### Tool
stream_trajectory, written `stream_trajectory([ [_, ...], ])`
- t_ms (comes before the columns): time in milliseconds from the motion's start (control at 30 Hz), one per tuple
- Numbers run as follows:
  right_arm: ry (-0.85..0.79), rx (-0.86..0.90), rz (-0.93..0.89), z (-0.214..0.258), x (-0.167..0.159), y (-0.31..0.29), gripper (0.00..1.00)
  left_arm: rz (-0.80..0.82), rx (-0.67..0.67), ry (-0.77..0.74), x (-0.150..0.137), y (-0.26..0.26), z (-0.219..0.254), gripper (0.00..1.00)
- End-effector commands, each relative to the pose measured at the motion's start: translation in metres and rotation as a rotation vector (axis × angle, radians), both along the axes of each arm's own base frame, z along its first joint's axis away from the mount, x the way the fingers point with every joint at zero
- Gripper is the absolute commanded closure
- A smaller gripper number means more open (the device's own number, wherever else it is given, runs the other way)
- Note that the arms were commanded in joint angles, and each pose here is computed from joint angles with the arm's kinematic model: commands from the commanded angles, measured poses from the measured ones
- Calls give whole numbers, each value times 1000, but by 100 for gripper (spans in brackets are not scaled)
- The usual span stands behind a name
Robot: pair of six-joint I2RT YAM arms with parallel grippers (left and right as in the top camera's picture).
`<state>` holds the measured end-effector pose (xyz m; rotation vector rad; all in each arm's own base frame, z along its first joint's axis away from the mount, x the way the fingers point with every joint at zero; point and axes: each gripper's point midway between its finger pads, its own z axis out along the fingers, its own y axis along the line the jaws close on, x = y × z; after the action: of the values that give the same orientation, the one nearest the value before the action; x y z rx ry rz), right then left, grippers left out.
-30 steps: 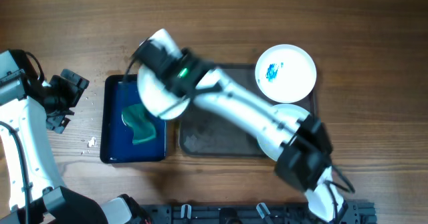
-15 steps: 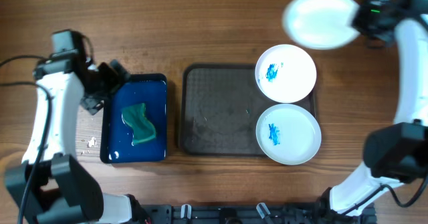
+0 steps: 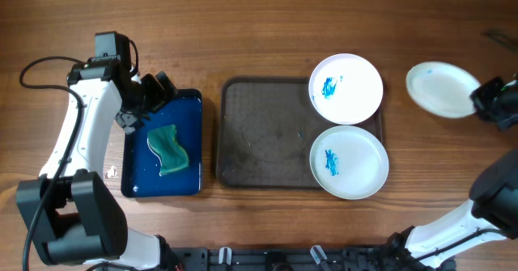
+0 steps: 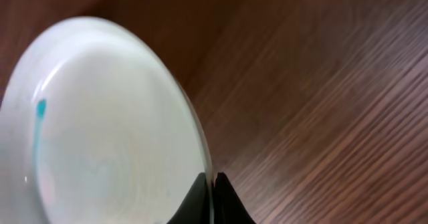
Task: Clean dirty plates on tray and stack at the side
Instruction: 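Carry the plate right and set it on the table, then regrasp the sponge in the blue tray with the left gripper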
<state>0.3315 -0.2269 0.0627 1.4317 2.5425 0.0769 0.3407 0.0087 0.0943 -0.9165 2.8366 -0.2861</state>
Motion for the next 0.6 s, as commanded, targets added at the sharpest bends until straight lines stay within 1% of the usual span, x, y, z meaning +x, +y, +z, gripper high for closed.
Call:
stream_trajectory([
  [0,16,6,-64,-11,-6,2,96,-20,-5,4,1,-2,2,0],
  [167,44,-19,-79,-13,-12,-2,95,-22,-6,18,-3,-2,1,0],
  [200,46,-18,-80,-13,-12,-1,85,-23,-6,18,-3,-2,1,0],
  [233,51,-18,-79,-13,-13,-1,68,-22,-6,18,-3,-2,1,0],
  [267,53,-16,-79,-13,-14,-1,55,-23,-6,18,-3,-2,1,0],
  [300,54,-14,-78,-13,-14,0,53,-23,-6,18,-3,-2,1,0],
  [367,54,-3,-73,-12,-14,2,53,-35,-4,16,-3,-2,1,0],
  [400,33,22,-36,-8,-9,7,60,-44,-2,14,-3,-2,1,0],
  [433,1,48,-4,-1,-3,12,64,-48,-1,14,-3,-2,1,0],
  [500,-106,102,93,29,18,27,64,-44,17,21,-4,1,1,0],
  [567,-208,136,221,71,35,54,61,-35,69,59,-12,10,-2,0],
])
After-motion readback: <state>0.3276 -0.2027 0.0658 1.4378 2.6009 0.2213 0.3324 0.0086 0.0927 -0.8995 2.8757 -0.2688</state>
